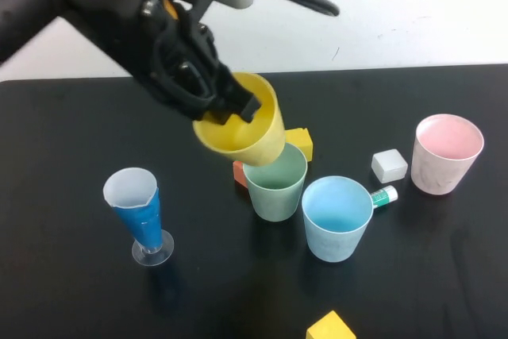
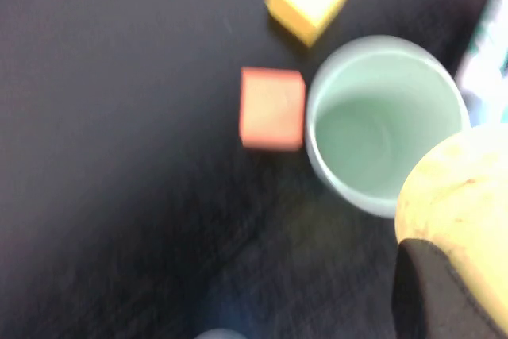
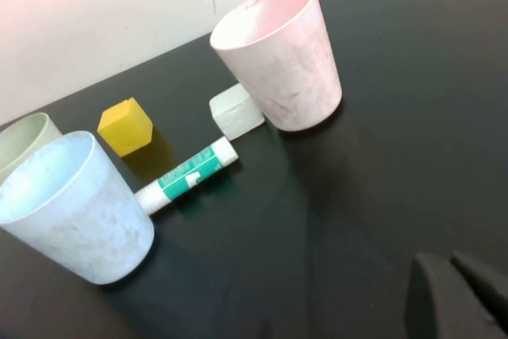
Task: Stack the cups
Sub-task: Place the yellow cup on the green cup
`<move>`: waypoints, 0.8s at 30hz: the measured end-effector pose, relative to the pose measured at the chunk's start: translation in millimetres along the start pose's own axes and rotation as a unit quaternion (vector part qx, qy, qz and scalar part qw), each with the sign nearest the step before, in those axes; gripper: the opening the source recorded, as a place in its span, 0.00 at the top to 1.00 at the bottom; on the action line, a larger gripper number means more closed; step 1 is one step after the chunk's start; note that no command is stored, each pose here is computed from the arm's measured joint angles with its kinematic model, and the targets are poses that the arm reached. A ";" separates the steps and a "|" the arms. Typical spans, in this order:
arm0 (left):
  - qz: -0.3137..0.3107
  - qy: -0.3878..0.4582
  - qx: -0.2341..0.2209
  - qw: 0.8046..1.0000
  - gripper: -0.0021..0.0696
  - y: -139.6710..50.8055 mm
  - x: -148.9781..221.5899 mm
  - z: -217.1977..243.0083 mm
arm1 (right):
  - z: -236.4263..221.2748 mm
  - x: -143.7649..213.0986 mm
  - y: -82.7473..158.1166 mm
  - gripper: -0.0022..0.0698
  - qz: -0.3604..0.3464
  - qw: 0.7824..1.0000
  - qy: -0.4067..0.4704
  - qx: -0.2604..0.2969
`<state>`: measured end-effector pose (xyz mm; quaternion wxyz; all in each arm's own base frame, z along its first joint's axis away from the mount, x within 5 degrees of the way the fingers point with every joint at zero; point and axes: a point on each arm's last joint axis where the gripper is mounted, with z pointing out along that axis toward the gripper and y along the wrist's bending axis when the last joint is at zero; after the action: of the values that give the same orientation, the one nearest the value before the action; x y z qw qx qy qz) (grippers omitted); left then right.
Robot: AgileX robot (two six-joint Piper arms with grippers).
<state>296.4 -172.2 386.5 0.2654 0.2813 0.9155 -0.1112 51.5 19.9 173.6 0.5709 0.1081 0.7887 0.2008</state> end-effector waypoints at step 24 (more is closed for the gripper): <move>-0.006 0.023 -0.028 0.999 0.63 15.1 -10.9 81.6 | 0.0 -0.5 2.3 0.96 0.016 1.000 -0.003 -0.013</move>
<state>347.2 -193.7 323.6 0.2511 0.2708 0.9258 -0.0801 51.5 21.8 175.1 0.5711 0.1143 0.7826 0.2198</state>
